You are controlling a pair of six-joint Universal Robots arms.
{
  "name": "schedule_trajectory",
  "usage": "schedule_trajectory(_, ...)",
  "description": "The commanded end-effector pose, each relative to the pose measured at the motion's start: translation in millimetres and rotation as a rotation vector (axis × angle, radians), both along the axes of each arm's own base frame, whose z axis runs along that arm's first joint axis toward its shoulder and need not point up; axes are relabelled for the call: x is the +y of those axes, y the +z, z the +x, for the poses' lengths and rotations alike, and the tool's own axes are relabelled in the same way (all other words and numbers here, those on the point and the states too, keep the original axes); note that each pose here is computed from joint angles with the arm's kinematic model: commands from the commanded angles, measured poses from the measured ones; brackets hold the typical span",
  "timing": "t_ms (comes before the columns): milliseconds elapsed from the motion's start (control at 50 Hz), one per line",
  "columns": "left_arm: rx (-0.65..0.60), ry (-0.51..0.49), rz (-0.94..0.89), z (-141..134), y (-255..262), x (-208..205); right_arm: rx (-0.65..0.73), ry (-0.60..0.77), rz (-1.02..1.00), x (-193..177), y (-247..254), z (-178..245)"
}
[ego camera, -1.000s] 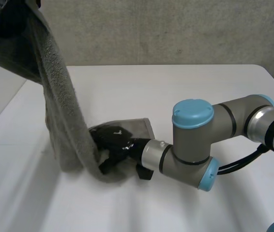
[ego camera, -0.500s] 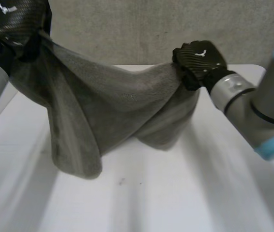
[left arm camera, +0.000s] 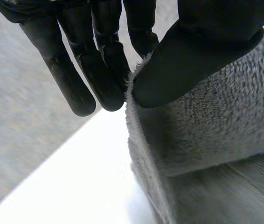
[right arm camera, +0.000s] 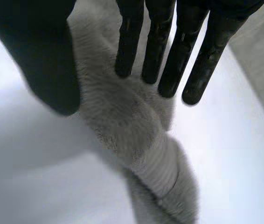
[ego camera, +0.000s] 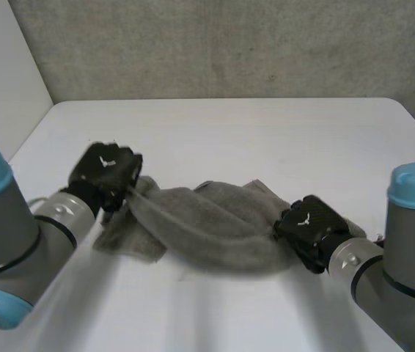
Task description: Fold the towel.
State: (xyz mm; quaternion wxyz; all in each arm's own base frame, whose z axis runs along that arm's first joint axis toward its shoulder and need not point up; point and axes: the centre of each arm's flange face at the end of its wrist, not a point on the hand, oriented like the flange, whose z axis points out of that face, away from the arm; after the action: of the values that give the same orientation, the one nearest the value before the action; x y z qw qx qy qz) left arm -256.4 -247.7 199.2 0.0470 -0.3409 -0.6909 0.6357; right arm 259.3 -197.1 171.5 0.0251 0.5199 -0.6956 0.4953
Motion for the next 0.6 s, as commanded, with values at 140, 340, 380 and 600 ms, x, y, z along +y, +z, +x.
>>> schedule_trajectory(140,-0.022,-0.009,0.05,2.0,-13.3,14.5,-0.298,-0.16,0.047,-51.9,29.3,-18.7)
schedule_trajectory(340,-0.017,-0.018,0.039,6.7,-5.7,31.8,-0.293,-0.088,0.121,-62.2,47.3,-29.9)
schedule_trajectory(380,-0.018,-0.023,0.04,8.2,-5.3,38.6,-0.236,-0.052,0.178,-65.2,39.2,-27.9)
schedule_trajectory(600,-0.024,-0.025,0.051,13.9,-7.8,52.8,-0.082,0.002,0.255,-85.6,14.7,-22.5)
